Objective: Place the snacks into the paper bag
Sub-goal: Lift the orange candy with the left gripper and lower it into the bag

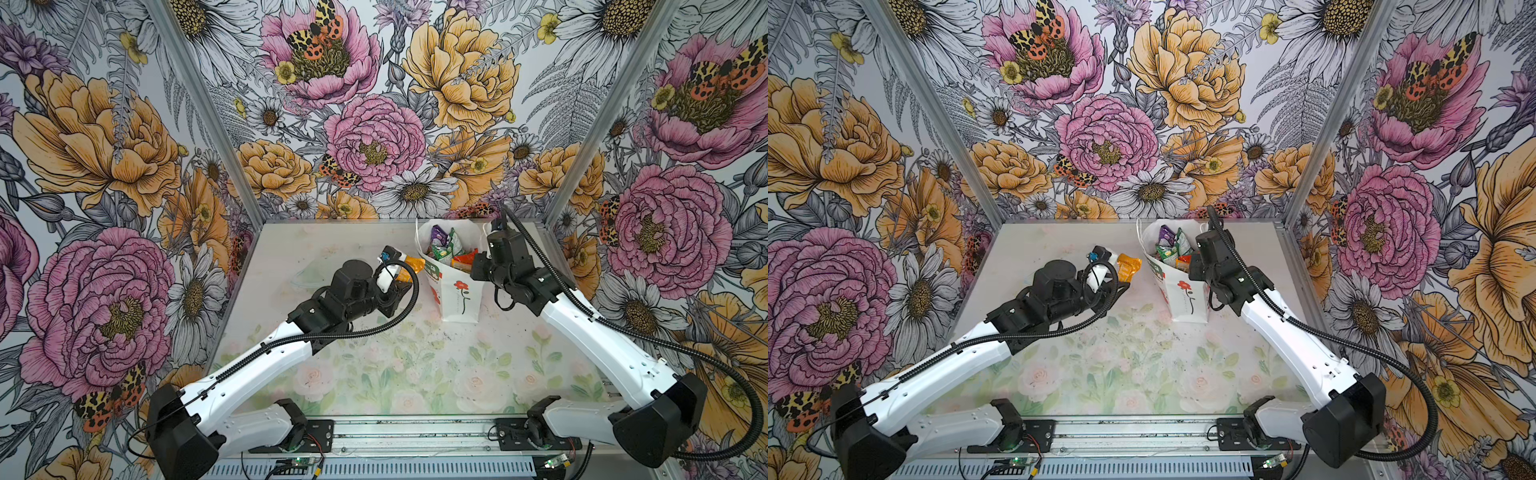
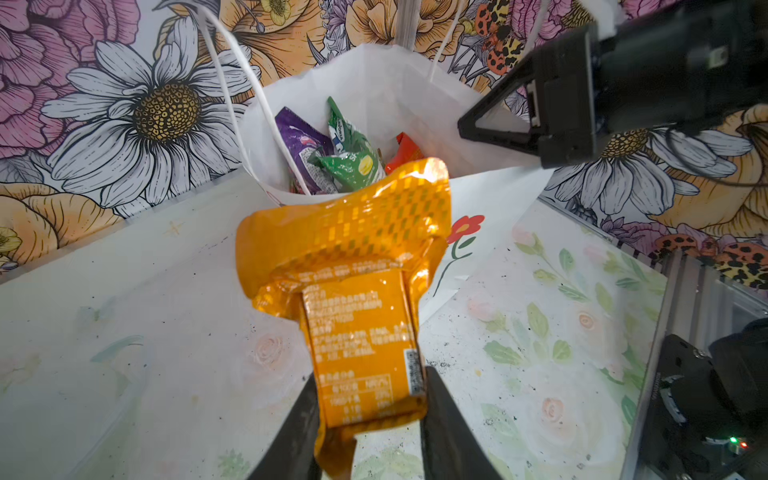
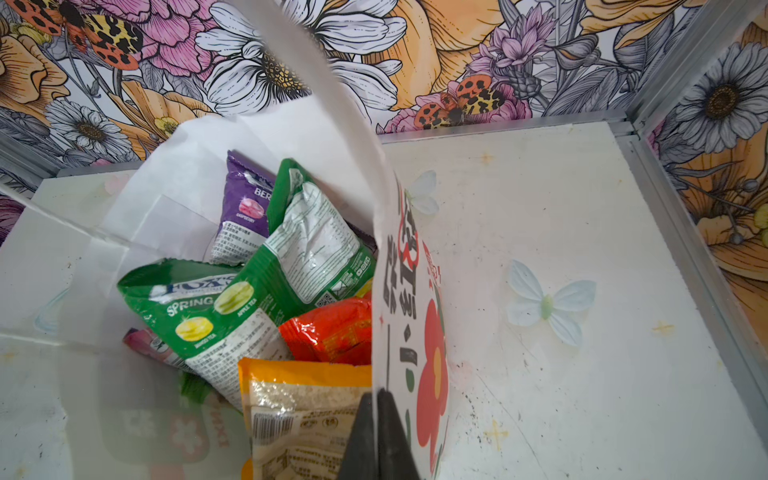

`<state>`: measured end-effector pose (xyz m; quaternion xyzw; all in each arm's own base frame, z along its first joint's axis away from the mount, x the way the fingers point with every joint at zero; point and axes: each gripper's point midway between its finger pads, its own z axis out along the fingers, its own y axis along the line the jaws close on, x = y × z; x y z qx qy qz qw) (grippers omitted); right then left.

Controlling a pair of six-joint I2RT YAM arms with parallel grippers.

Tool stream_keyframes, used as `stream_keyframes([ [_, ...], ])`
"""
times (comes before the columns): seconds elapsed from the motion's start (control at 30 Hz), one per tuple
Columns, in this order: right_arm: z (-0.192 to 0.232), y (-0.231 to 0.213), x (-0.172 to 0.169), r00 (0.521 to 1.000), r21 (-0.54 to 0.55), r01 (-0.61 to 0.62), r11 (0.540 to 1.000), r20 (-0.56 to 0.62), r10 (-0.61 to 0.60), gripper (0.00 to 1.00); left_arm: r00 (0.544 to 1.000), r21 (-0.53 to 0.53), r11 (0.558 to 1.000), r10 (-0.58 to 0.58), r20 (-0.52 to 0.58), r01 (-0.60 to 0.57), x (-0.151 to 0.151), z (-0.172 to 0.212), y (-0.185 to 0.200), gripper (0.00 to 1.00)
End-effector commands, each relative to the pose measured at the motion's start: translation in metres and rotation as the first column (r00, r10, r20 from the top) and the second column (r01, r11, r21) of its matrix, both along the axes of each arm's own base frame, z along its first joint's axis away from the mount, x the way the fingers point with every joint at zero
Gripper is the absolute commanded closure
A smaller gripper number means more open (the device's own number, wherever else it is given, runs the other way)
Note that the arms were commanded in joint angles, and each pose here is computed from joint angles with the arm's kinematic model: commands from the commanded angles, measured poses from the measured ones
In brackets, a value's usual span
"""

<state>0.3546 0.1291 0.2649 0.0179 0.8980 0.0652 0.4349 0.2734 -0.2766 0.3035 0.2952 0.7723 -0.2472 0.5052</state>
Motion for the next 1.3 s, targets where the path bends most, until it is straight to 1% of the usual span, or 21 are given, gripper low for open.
stream_keyframes([
  [0.0, 0.033, 0.007, 0.009, 0.996, 0.036, -0.024, 0.999, 0.088, 0.021, 1.00, 1.000, 0.002, 1.000, -0.017, -0.005, 0.017, 0.001, 0.028, -0.002, 0.66],
  [0.07, 0.034, 0.008, 0.010, 0.996, 0.038, -0.026, 0.999, 0.089, 0.023, 1.00, 1.000, -0.008, 1.000, -0.019, 0.004, 0.019, 0.007, 0.048, -0.008, 0.67],
  [0.17, 0.037, 0.010, 0.011, 0.995, 0.049, -0.034, 0.998, 0.092, 0.029, 1.00, 1.000, 0.004, 1.000, -0.017, -0.008, 0.017, 0.019, 0.060, -0.019, 0.67],
  [0.4, 0.038, 0.013, 0.011, 0.995, 0.058, -0.044, 0.997, 0.092, 0.038, 1.00, 0.996, 0.042, 0.999, -0.027, -0.084, 0.030, 0.048, 0.064, -0.053, 0.67],
  [0.5, 0.039, 0.013, 0.010, 0.995, 0.062, -0.041, 0.997, 0.095, 0.035, 1.00, 0.992, 0.061, 0.998, -0.021, -0.126, 0.029, 0.058, 0.058, -0.065, 0.67],
  [0.73, 0.039, 0.013, 0.010, 0.995, 0.069, -0.041, 0.997, 0.094, 0.035, 1.00, 0.976, 0.102, 0.992, -0.047, -0.214, 0.071, 0.071, 0.035, -0.094, 0.68],
  [0.87, 0.038, 0.015, 0.010, 0.995, 0.072, -0.046, 0.996, 0.090, 0.039, 1.00, 0.958, 0.144, 0.986, -0.041, -0.285, 0.085, 0.080, 0.008, -0.109, 0.67],
  [0.93, 0.038, 0.016, 0.009, 0.995, 0.074, -0.046, 0.996, 0.091, 0.039, 1.00, 0.953, 0.163, 0.984, -0.022, -0.301, 0.074, 0.085, 0.001, -0.113, 0.68],
  [1.1, 0.038, 0.015, 0.007, 0.995, 0.075, -0.044, 0.996, 0.092, 0.037, 1.00, 0.941, 0.183, 0.979, -0.023, -0.338, 0.089, 0.088, -0.013, -0.127, 0.67],
  [1.2, 0.037, 0.015, 0.007, 0.995, 0.074, -0.043, 0.996, 0.089, 0.037, 1.00, 0.942, 0.213, 0.974, 0.006, -0.336, 0.070, 0.091, -0.018, -0.129, 0.67],
  [1.27, 0.036, 0.015, 0.007, 0.995, 0.073, -0.043, 0.996, 0.087, 0.037, 1.00, 0.941, 0.216, 0.974, 0.001, -0.338, 0.076, 0.090, -0.019, -0.134, 0.67],
])
